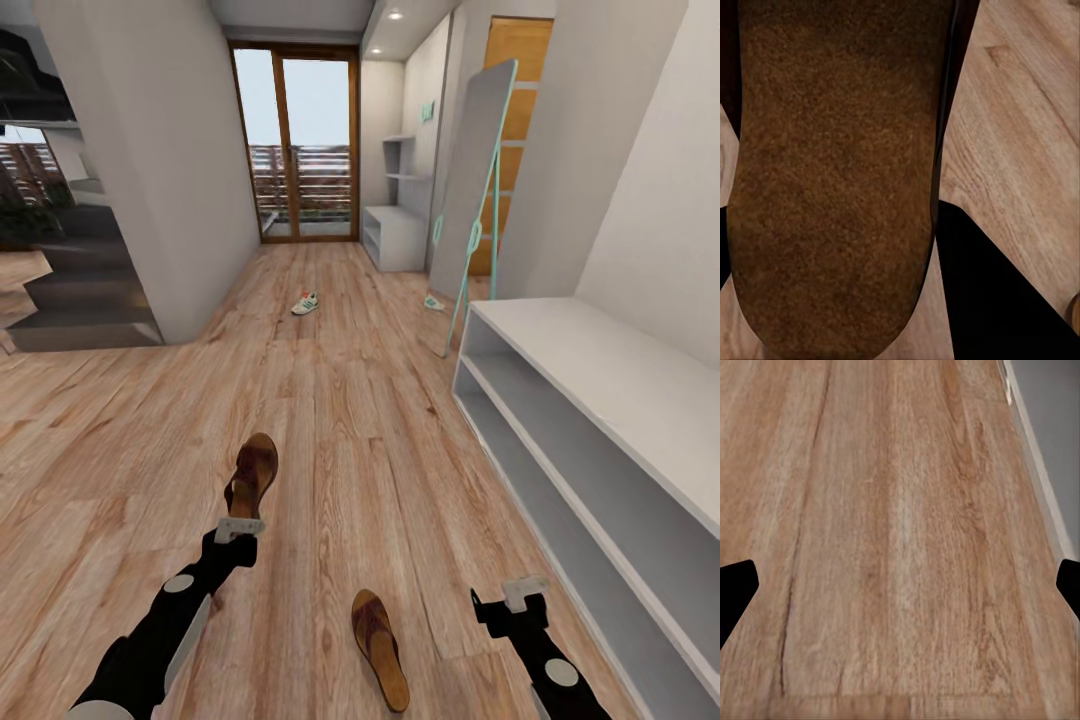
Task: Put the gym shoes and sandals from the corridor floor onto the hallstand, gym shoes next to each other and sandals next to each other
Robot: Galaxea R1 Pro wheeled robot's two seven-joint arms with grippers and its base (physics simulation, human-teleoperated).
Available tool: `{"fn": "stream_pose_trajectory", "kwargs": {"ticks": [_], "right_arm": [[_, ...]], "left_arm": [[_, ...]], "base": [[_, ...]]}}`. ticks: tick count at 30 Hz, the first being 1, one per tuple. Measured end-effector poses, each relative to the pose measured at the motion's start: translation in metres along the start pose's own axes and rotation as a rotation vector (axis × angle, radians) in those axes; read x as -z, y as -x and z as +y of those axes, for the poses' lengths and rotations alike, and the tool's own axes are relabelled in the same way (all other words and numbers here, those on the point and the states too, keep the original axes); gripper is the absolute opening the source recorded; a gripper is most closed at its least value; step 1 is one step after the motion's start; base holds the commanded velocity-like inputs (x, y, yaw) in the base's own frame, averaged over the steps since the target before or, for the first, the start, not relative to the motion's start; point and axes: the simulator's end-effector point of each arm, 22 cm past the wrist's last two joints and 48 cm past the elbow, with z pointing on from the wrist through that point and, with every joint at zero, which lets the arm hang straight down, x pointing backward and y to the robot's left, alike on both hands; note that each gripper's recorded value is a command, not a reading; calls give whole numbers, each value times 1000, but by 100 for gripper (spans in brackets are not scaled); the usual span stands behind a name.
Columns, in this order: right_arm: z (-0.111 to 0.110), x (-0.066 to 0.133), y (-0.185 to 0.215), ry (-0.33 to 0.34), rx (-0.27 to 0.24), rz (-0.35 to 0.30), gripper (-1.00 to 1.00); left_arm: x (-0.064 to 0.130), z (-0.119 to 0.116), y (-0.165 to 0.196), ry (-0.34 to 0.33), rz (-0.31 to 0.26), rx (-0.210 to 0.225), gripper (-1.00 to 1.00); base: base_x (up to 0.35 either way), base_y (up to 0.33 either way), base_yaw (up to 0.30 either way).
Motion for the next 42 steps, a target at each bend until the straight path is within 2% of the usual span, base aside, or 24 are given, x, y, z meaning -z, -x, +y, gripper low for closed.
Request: {"fn": "stream_pose_trajectory", "kwargs": {"ticks": [4, 7, 12, 19, 26, 31, 35, 42], "right_arm": [[0, 1, -11, 1, 1, 22, 100], [3, 3, -36, 7, 0, 72, 100], [6, 5, -53, 12, -2, 109, 100], [6, 6, -58, 13, -3, 119, 100], [8, 6, -59, 15, -5, 119, 100], [9, 6, -59, 16, -5, 121, 100], [9, 6, -59, 16, -5, 122, 100], [5, 6, -60, 12, -1, 122, 100]], "left_arm": [[0, 0, 1, -1, 0, 2, -100], [0, 1, 3, 2, -2, 4, -100], [0, 2, 1, 7, 0, 11, -100], [1, 6, -1, 14, 2, 47, -100], [1, 5, 6, 12, -13, 58, -100], [1, 3, 10, 8, -21, 58, -100], [0, -7, 11, -4, -24, 63, -100], [0, -16, 12, -16, -28, 73, -100]], "base": [[0, 34, 0], [0, 183, 0], [0, 266, 0], [0, 298, 49], [0, 282, 236], [0, 77, 273], [0, 13, 261], [-92, -36, 55]]}}
